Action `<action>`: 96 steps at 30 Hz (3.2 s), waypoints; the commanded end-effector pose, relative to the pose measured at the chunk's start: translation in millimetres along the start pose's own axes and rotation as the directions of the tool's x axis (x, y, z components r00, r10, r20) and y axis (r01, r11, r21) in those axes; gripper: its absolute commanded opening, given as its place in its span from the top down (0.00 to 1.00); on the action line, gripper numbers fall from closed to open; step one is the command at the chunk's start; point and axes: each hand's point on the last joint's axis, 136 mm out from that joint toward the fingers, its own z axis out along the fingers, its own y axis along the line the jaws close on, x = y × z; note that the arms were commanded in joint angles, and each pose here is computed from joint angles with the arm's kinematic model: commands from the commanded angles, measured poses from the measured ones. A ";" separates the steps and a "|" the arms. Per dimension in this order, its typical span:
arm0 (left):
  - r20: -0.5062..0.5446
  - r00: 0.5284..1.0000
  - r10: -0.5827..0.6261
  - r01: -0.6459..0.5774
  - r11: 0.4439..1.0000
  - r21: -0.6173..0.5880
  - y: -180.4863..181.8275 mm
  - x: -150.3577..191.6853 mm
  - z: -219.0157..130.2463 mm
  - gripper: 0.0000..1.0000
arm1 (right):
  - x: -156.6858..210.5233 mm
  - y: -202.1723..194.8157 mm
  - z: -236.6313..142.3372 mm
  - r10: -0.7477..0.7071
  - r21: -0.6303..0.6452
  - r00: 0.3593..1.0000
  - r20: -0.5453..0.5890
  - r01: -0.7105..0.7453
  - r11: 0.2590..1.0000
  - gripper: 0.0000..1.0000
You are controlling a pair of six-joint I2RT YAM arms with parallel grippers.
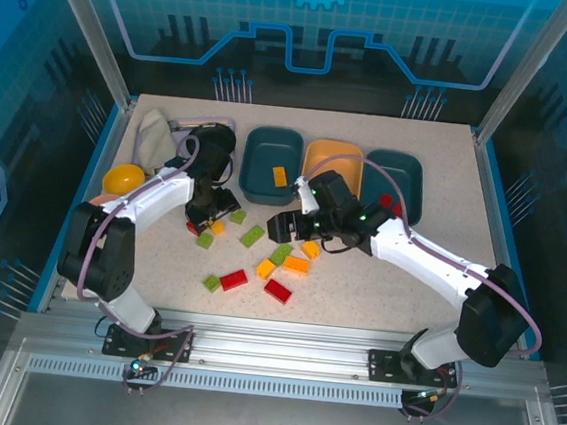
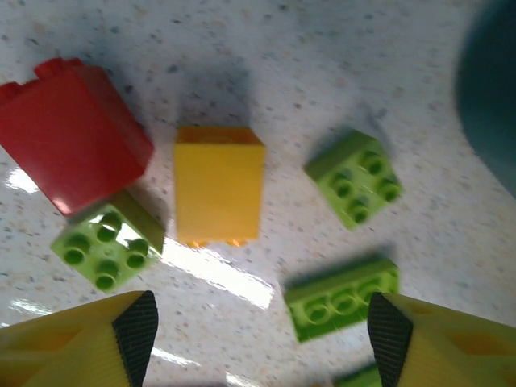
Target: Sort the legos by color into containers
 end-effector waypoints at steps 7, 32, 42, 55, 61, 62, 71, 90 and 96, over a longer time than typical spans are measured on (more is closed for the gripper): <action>0.010 1.000 0.017 -0.015 0.993 -0.120 12.8 -13.5 19.6 0.37 | -4.3 20.9 6.6 0.000 -0.103 1.000 0.009 0.001 0.995 0.13; 0.054 0.995 0.084 -0.077 0.990 -0.122 -1.5 -26.1 13.0 0.72 | -29.3 6.9 -17.3 0.070 -0.041 0.992 0.108 -0.066 0.997 0.18; 0.168 0.940 0.296 -0.306 0.951 0.038 -98.7 -42.0 -65.8 0.73 | -89.5 -32.6 -65.8 0.237 -0.033 0.892 0.384 -0.243 0.969 0.14; 0.045 0.915 0.400 -0.400 0.916 -0.020 -159.9 -57.3 21.3 0.71 | -102.5 -69.3 -54.7 0.302 0.049 0.906 0.297 -0.330 0.943 0.15; 0.009 0.909 0.416 -0.416 0.909 0.000 -167.7 -50.7 38.7 0.55 | -81.6 -81.7 -46.9 0.327 0.088 0.911 0.250 -0.357 0.930 0.15; 0.011 0.909 0.417 -0.417 0.909 0.001 -168.7 -50.2 38.0 0.50 | -76.9 -83.7 -45.3 0.329 0.099 0.914 0.238 -0.359 0.928 0.15; 0.134 0.918 0.374 -0.388 0.916 0.100 -182.8 -54.4 -42.7 0.32 | -27.3 -83.7 -27.6 0.246 0.307 0.963 0.112 -0.269 0.913 0.21; 0.234 0.959 0.160 -0.243 0.888 0.390 9.6 60.5 -142.4 0.19 | 45.8 -76.5 61.4 0.519 0.662 0.853 0.057 -0.421 0.620 0.36; 0.230 0.961 0.150 -0.236 0.880 0.412 34.8 75.4 -153.1 0.18 | 47.9 -86.9 78.1 0.570 0.691 0.818 0.076 -0.456 0.561 0.36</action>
